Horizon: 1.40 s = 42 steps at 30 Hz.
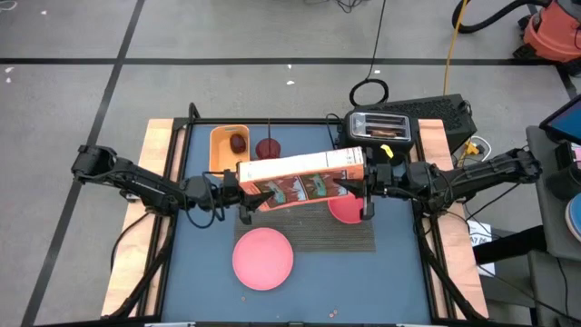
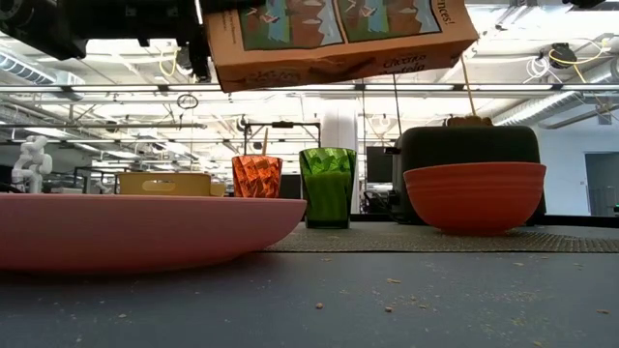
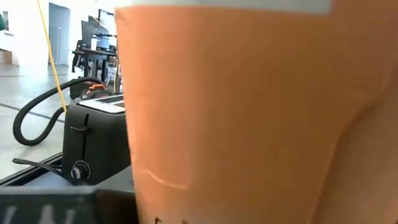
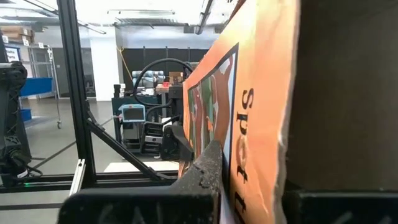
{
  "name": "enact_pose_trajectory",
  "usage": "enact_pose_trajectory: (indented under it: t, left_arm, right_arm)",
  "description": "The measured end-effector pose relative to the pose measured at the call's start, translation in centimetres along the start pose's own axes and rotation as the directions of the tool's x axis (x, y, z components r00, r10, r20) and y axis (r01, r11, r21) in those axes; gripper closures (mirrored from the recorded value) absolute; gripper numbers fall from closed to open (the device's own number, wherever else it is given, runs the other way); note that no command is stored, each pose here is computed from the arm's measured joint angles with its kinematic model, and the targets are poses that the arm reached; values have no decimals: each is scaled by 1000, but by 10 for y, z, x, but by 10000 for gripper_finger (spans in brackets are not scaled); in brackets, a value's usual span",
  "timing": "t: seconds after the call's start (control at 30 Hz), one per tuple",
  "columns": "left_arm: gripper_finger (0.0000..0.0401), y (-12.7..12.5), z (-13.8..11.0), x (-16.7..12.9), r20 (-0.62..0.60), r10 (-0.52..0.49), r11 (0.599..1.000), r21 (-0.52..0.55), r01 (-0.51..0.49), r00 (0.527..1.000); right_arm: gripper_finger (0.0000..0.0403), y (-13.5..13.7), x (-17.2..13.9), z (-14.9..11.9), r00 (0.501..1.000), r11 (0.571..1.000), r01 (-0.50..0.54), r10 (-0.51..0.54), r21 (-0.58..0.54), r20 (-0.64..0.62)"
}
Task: Arrange a breakfast setting
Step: Pour the cereal from the cereal box into the pink bowl
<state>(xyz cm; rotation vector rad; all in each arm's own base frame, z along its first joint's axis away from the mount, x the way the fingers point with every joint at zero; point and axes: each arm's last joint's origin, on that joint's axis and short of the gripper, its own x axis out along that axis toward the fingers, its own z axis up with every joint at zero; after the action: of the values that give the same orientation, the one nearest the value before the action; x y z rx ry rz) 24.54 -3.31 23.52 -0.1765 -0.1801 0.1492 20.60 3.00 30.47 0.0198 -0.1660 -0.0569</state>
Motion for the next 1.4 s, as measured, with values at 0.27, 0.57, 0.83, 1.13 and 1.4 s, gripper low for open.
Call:
enact_pose_trajectory:
  t: [0.27,0.57,0.83,1.13,1.4]
  left_arm:
    - [210,0,-1,0,-6,0,1000,-1,0,1000]
    - [207,0,0,0,-1,7,1000,-23,-7,1000]
    - [207,0,0,0,-2,-5,999,-51,5,1000]
    - [206,-5,11,10,-115,0,1000,-18,-2,993]
    - [206,-16,46,33,-359,63,996,81,-36,931]
  right_arm:
    - [381,0,0,-4,999,1000,1,-1,-1,-46]
    - [287,-3,-15,-4,991,1000,2,2,27,-136]
    - [228,-10,-44,0,969,1000,1,-1,1,-246]
    - [230,-18,-75,-5,921,999,-3,-11,-36,-390]
    - [231,-23,-97,-19,827,999,47,-31,13,-562]
